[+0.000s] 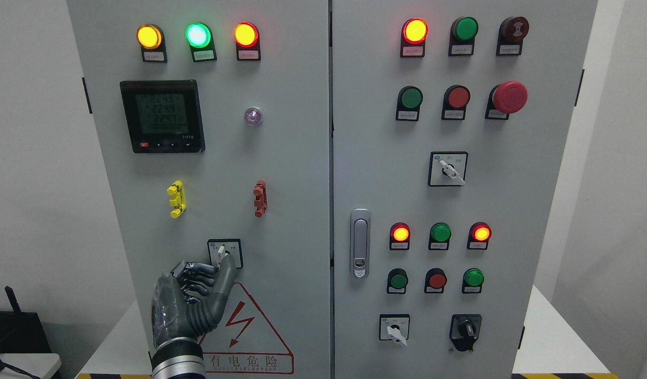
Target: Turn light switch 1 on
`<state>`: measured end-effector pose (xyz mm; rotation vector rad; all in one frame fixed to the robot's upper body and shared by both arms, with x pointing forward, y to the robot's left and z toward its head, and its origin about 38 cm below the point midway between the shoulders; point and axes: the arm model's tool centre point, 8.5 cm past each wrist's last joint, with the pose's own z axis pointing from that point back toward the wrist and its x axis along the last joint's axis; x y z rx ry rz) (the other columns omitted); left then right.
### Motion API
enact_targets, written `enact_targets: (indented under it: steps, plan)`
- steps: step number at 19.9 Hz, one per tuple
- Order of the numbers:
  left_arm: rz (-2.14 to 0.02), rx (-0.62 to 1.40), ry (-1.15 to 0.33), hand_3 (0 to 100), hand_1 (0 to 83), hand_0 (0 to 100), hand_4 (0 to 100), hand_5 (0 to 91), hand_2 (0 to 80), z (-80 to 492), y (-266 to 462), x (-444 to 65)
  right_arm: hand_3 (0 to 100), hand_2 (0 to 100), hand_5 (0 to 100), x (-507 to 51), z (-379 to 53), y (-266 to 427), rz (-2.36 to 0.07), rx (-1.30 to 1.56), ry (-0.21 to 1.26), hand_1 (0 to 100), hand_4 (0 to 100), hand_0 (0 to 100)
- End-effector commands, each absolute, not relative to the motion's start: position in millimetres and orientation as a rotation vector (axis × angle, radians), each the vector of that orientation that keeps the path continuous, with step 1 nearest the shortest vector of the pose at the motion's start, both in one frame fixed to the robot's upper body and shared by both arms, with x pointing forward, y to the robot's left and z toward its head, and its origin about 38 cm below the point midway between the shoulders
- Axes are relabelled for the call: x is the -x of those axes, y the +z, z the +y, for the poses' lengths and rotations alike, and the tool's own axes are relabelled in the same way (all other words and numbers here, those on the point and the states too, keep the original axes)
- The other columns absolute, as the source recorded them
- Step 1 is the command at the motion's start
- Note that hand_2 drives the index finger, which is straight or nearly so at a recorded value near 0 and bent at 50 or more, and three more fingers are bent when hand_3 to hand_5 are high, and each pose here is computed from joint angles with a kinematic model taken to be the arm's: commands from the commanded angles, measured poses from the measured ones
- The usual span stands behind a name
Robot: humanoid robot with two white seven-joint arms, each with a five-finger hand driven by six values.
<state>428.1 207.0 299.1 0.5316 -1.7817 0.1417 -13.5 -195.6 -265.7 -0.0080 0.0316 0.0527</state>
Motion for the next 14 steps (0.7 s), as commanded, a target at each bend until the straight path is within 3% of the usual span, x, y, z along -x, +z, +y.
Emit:
enact_targets:
  steps: [1,14]
  plan:
    - [-1.781,-0.529,0.139,76,46.7,14,78,73.9,57.8,204.0,302.2,-429.2,0,0,0,13.6,-195.5,-265.7,0.032,0.007,0.036,39,0,12]
    - [-1.75,-0.534,0.139,77,43.8,17,78,74.2,58.8,204.7,300.6,-430.4,0,0,0,13.6,-195.5,-265.7,0.032,0.007,0.034,39,0,12]
